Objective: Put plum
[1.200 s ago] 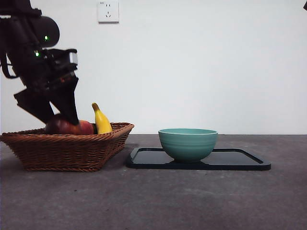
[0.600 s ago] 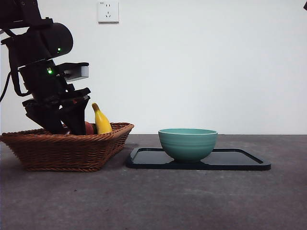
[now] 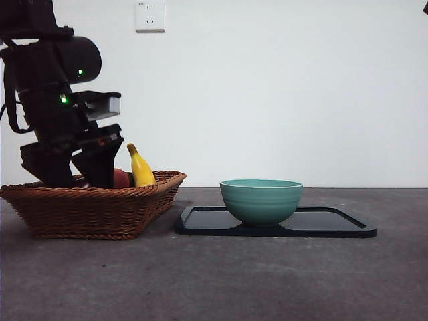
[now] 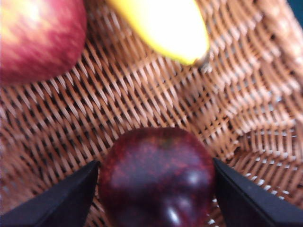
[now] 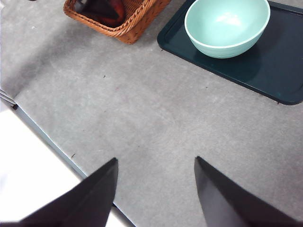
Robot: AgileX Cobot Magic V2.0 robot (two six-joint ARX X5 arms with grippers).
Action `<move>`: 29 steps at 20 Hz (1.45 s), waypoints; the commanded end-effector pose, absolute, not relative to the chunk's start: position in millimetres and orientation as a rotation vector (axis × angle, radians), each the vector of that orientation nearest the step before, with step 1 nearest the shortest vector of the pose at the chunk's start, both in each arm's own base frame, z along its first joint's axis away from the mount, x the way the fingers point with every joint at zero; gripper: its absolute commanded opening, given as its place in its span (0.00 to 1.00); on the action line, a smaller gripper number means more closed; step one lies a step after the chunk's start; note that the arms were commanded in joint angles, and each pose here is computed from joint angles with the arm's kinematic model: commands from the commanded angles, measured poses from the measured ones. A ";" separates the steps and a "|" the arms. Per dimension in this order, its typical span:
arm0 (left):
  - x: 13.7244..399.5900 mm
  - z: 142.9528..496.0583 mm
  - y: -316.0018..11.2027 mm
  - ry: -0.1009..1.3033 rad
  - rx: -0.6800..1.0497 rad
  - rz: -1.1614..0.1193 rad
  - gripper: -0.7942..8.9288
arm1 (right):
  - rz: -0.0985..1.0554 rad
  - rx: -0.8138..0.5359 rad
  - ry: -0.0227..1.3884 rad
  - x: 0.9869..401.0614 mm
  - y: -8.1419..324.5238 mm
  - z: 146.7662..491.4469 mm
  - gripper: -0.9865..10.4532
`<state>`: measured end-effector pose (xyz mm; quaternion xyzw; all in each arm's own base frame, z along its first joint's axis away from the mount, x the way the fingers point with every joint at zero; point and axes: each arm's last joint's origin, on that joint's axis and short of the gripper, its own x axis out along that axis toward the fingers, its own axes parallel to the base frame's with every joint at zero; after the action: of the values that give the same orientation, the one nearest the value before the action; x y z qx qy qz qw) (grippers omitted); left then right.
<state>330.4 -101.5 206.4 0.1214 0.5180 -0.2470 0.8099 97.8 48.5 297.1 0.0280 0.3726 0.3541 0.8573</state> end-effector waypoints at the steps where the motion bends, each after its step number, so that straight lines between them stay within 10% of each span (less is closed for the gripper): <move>1: 327.0 225.5 -102.1 1.044 0.253 -0.530 0.48 | 0.753 0.048 0.767 98.5 49.4 299.3 0.31; 8: 290.9 294.6 -91.5 0.842 0.202 -0.504 0.47 | 0.753 0.049 0.766 98.5 49.4 299.5 0.31; 15: 221.1 352.1 -79.5 0.730 0.053 -0.773 0.47 | 0.753 0.058 0.728 101.1 50.3 302.4 0.31; 29: 163.0 358.9 -67.0 0.873 0.025 -0.983 0.47 | 0.729 0.121 0.737 102.2 50.7 303.6 0.31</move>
<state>161.2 -65.7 356.0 0.0030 0.4167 -0.4491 0.7903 101.3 49.8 301.3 0.0513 0.3544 0.3485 0.8662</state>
